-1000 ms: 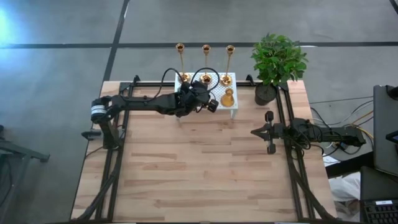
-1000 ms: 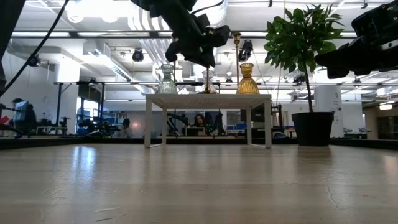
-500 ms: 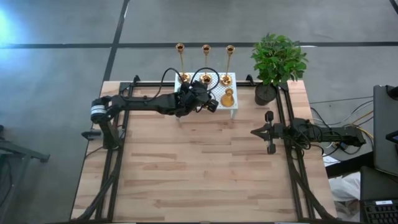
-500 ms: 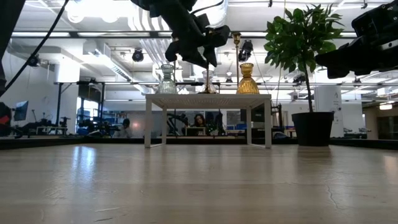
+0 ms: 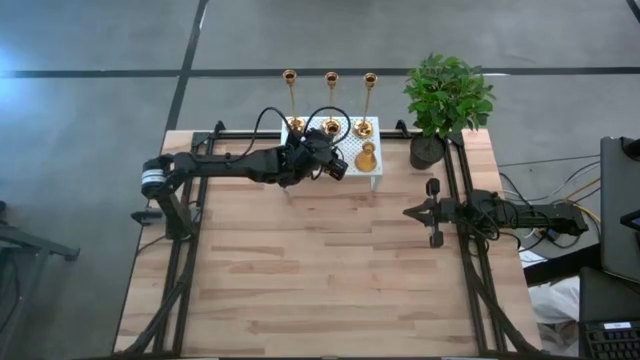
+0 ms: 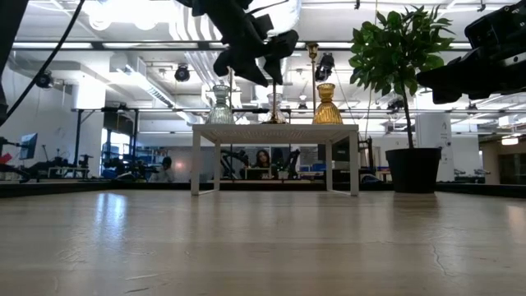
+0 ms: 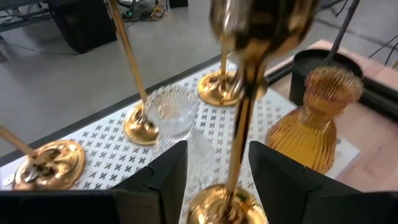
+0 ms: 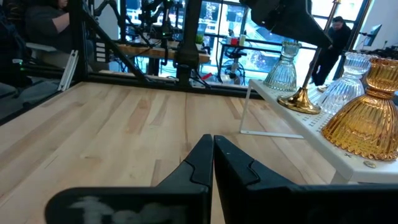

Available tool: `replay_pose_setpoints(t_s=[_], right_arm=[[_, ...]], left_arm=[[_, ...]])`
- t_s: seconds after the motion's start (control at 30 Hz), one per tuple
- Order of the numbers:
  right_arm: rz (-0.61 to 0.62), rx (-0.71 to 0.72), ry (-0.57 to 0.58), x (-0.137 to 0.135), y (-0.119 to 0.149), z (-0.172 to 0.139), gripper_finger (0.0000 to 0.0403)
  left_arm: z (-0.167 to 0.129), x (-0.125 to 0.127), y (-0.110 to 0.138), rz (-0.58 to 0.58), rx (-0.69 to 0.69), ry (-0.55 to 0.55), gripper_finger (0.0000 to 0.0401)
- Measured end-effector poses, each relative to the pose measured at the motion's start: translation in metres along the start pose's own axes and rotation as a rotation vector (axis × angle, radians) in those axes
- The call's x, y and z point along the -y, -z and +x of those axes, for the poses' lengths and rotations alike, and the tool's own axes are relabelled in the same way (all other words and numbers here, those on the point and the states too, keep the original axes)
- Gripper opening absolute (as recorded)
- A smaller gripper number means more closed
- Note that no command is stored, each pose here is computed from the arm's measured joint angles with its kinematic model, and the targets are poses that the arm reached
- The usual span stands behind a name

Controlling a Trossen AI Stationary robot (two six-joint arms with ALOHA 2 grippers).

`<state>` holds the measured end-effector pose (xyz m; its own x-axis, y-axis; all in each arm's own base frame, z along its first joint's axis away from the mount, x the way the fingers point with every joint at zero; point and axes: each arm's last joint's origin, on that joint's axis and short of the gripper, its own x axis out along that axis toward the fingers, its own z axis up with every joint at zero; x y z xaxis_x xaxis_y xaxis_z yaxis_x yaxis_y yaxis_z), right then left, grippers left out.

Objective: Pick & Place candle stick holders
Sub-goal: Return to Home Position

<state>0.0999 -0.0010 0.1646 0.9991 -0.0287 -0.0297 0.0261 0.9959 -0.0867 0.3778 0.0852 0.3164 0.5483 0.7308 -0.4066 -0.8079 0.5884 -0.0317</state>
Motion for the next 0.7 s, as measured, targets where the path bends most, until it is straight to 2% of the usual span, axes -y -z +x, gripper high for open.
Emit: replay_pose_setpoints(t_s=[0.27,0.53,0.7], right_arm=[[0.0,0.0,0.0,0.0,0.0,0.0,0.0009],[0.0,0.0,0.001,0.0,0.0,0.0,0.0009],[0.0,0.0,0.0,0.0,0.0,0.0,0.0009]], left_arm=[[-0.005,-0.003,-0.001,0.013,-0.017,-0.004,0.0177],[-0.01,-0.003,-0.004,0.005,-0.043,0.078,0.0177],[-0.016,-0.004,-0.003,0.026,-0.069,0.089,0.0177]])
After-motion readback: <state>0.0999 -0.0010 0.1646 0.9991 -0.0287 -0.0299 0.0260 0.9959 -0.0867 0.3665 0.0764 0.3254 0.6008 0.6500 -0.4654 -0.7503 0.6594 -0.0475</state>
